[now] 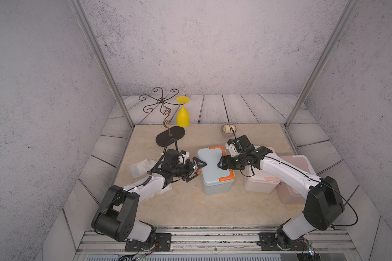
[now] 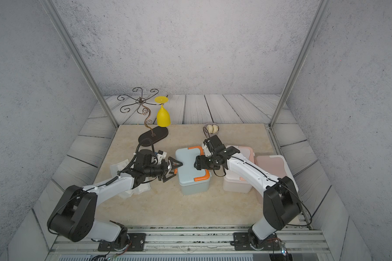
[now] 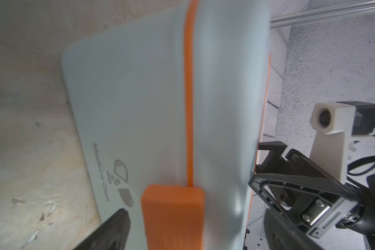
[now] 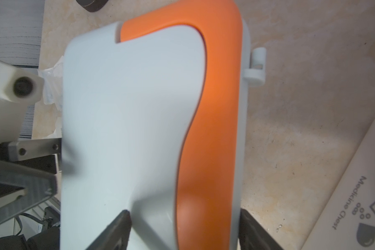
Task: Open first aid kits and take out gauze
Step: Open the fastener of the first aid kit.
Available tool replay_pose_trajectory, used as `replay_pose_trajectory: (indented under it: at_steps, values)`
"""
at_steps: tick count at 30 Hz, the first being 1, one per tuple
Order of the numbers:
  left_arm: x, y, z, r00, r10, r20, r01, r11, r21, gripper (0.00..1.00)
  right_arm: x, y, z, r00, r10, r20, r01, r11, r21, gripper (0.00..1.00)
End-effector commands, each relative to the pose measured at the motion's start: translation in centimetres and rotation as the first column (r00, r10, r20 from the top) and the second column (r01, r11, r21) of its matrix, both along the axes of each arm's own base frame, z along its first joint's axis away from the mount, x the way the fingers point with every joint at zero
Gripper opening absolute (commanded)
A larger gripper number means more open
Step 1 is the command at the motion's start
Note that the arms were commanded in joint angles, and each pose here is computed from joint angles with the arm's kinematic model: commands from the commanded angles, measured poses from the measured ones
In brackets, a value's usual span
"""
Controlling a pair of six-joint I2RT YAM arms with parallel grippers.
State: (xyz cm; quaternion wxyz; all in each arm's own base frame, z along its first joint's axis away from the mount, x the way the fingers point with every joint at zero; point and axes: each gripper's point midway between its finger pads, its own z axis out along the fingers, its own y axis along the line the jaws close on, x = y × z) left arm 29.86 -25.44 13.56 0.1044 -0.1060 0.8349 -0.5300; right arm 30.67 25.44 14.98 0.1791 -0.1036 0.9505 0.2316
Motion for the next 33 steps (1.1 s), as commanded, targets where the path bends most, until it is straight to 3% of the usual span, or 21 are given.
replay_pose_trajectory:
  at_steps: [1, 9, 18, 25, 33]
  values:
    - [0.6, -1.2, 2.7, 0.997, -0.029, 0.068, 0.035, 0.995, -0.090, 0.97, -4.6, -3.2, -6.6, 0.975, 0.007, -0.221, -0.055, 0.976, -0.209, 0.76]
    - [0.4, -0.8, 3.7, 0.996, -0.022, 0.086, 0.028, 0.997, -0.077, 0.72, -4.7, -3.3, -6.7, 0.974, 0.006, -0.226, -0.055, 0.976, -0.210, 0.76]
    - [-0.1, 0.4, 4.0, 0.996, 0.001, 0.084, 0.004, 0.999, -0.051, 0.53, -5.1, -3.4, -7.2, 0.972, 0.007, -0.234, -0.057, 0.976, -0.211, 0.76]
    - [-0.6, 1.3, 3.3, 0.998, 0.009, 0.062, -0.009, 1.000, 0.008, 0.56, -5.1, -3.5, -7.2, 0.973, 0.006, -0.231, -0.056, 0.976, -0.211, 0.76]
    - [-2.2, 4.6, -0.5, 0.999, 0.030, -0.044, -0.016, 0.959, 0.284, 0.55, -5.2, -3.6, -7.6, 0.971, 0.003, -0.240, -0.057, 0.975, -0.217, 0.76]
